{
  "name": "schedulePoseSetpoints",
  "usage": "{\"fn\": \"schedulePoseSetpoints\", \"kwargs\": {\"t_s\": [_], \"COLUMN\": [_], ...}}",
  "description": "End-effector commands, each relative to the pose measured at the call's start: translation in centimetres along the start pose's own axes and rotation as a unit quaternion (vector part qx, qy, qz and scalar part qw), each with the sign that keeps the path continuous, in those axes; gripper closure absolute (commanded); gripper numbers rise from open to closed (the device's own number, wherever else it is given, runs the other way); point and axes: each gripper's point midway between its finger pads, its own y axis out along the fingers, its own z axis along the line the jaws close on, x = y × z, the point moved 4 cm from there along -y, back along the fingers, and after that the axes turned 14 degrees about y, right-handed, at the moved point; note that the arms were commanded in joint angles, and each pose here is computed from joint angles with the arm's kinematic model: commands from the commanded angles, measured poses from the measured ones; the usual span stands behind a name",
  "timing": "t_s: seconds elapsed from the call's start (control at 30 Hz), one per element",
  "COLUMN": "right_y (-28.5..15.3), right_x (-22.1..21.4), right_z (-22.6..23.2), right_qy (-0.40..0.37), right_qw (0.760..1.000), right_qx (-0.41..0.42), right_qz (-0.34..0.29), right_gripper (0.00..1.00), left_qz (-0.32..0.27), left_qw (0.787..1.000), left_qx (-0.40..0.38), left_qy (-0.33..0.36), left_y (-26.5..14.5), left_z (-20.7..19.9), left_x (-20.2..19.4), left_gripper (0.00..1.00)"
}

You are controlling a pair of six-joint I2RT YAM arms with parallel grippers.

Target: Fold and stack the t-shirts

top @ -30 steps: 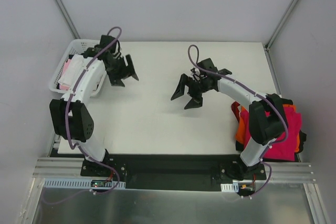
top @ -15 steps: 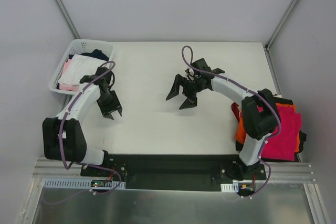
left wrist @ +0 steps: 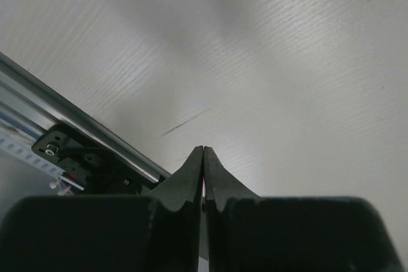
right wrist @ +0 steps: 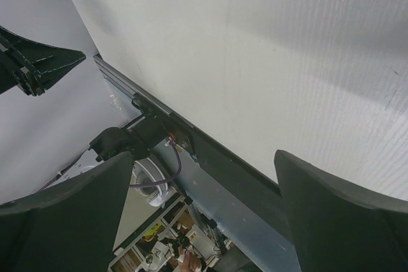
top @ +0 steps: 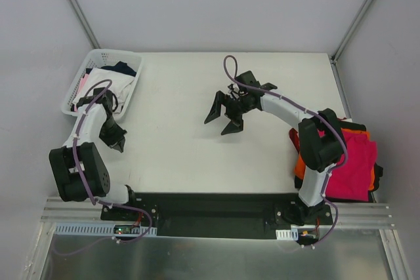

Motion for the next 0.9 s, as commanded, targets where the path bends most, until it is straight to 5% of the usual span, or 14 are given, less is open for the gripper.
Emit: {"fn": "schedulePoseSetpoints", "kwargs": {"t_s": [0.0, 0.37, 0.87], "right_y": [-0.6, -1.2, -1.0], "right_x": [-0.1, 0.1, 0.0], "right_z": [1.1, 2.0, 1.2], "right_qy": [0.0, -0.006, 0.0], "right_qw": [1.0, 1.0, 1.0], "right_qx": [0.009, 0.001, -0.016], "right_qz": [-0.003, -0.008, 0.002], "right_gripper": [0.02, 0.02, 0.02], "left_qz": [0.009, 0.072, 0.027], "left_qw": [0.999, 0.995, 0.973], "left_qx": [0.022, -0.046, -0.226], "left_qy": [-0.028, -0.056, -0.048], "left_y": [0.6, 3.0, 1.5], "left_z": [2.4, 1.6, -3.5], "left_x": [0.2, 3.6, 15.7], "left_gripper": [1.0, 0.93, 0.92]}}
